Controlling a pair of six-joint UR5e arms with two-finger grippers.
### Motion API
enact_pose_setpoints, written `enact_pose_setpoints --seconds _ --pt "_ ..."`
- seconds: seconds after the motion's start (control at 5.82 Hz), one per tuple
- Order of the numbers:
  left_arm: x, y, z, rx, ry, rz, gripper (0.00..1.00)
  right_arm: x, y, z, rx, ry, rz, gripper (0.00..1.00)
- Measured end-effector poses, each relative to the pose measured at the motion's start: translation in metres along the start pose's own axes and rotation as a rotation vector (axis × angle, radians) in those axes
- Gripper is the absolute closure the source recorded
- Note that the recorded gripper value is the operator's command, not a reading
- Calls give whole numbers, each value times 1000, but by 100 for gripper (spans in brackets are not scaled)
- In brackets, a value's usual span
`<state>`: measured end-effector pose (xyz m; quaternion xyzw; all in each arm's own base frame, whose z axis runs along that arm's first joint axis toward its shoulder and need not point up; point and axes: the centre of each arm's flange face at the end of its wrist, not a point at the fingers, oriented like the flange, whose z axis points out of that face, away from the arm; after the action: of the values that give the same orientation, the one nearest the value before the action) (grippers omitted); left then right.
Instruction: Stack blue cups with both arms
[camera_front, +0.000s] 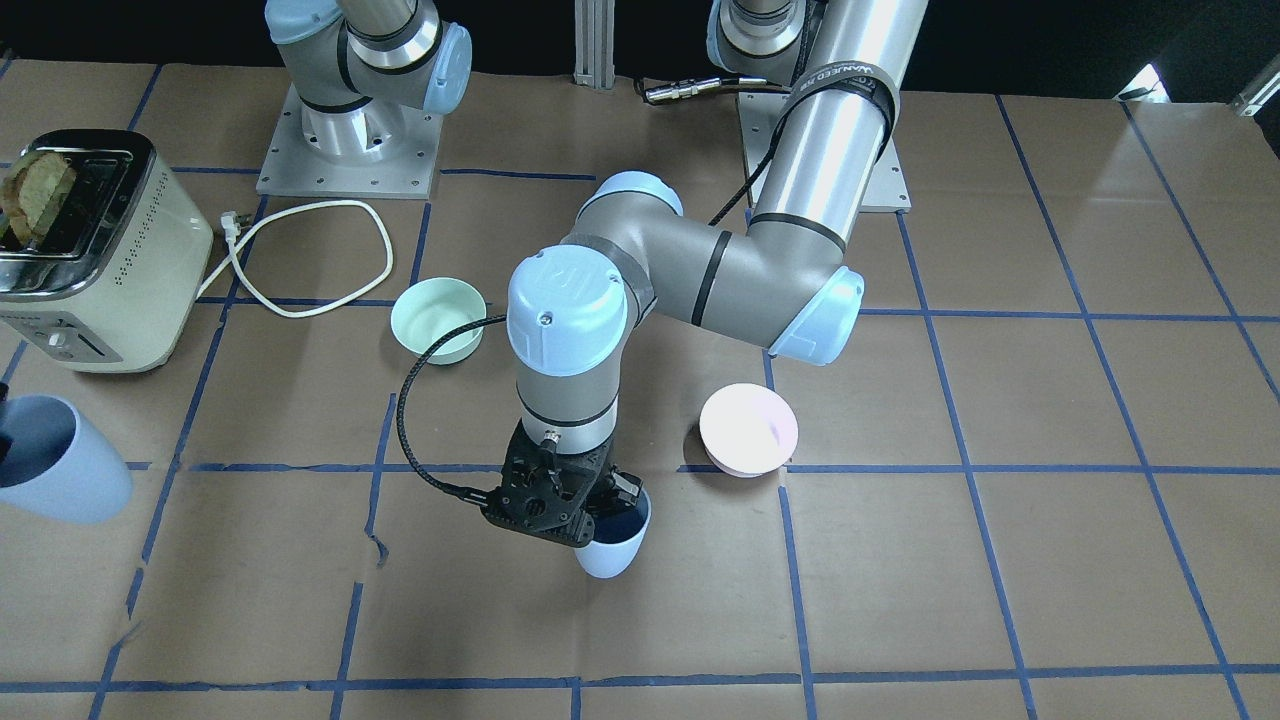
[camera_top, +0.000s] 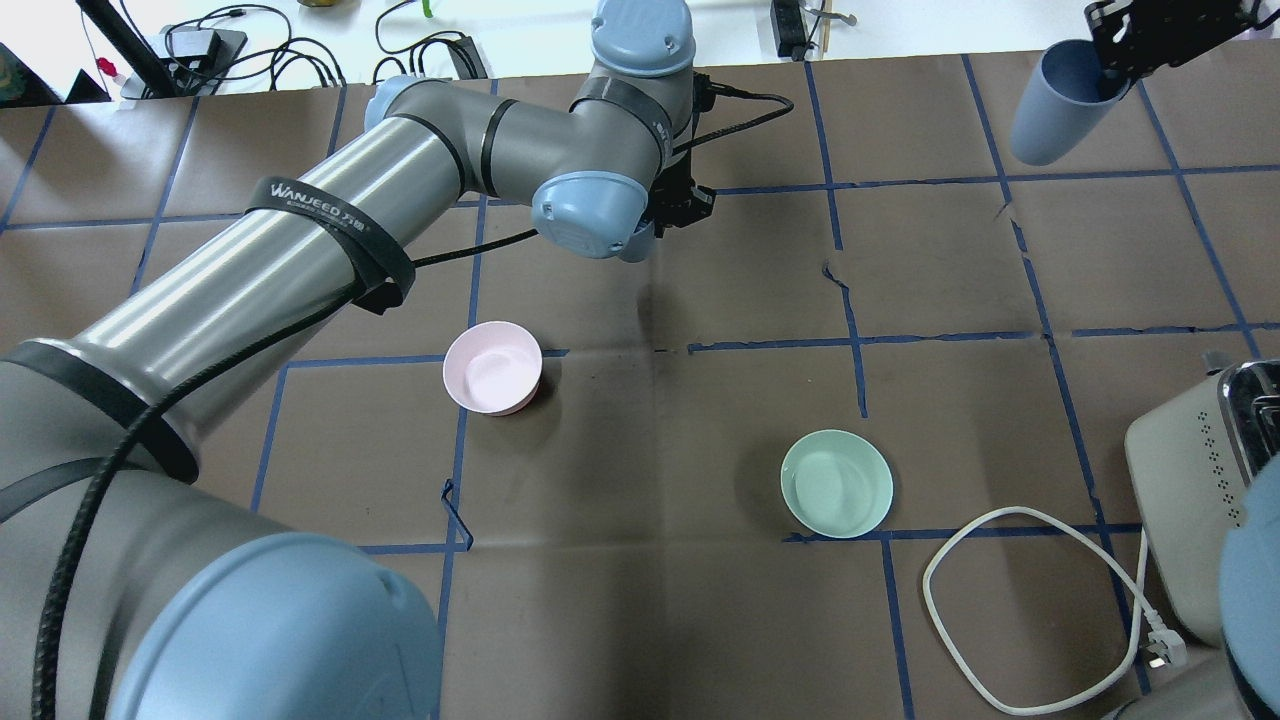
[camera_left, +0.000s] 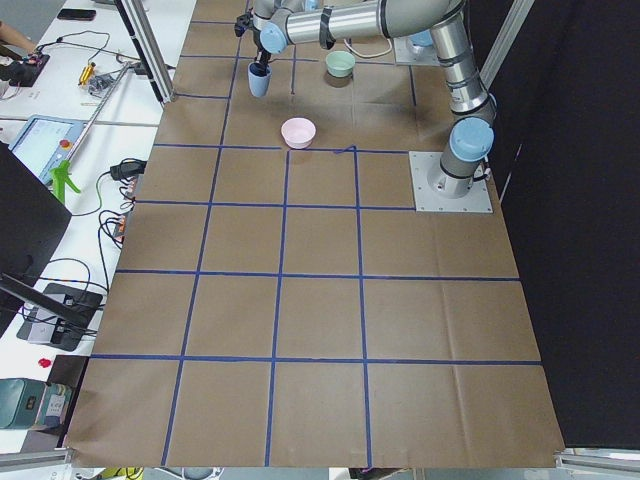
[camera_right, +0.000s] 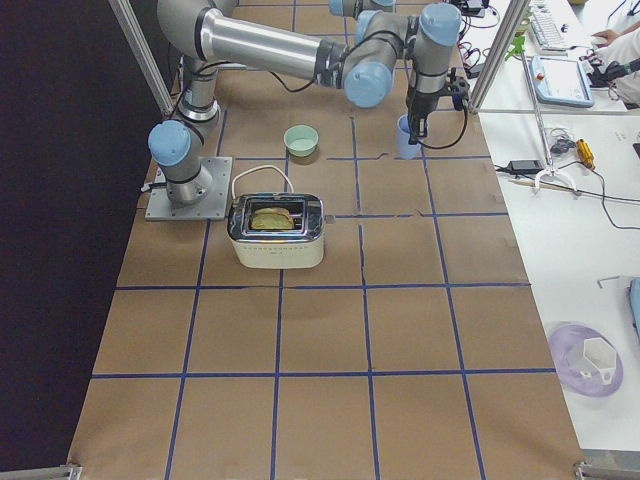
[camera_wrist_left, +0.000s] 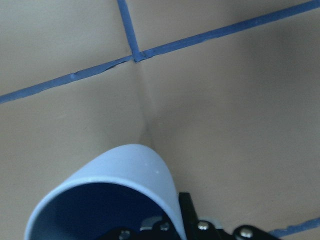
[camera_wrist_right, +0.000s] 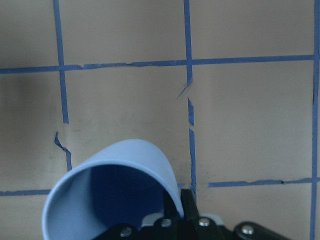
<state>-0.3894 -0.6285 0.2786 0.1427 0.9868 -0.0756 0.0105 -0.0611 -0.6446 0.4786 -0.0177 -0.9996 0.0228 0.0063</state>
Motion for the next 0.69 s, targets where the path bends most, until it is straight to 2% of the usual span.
enact_pose_setpoints --seconds 0.17,0.34,0.52,0.69 --pt "5 -2 10 -8 -3 11 86 -2 8 -7 -17 4 0 94" --pt "9 -2 21 -22 -5 18 55 -3 12 -2 -29 -1 0 93" --pt "10 -1 32 -36 -7 21 12 -4 15 3 -40 -9 1 93" --pt "12 0 39 -47 -6 23 2 -5 17 6 -45 -13 1 93"
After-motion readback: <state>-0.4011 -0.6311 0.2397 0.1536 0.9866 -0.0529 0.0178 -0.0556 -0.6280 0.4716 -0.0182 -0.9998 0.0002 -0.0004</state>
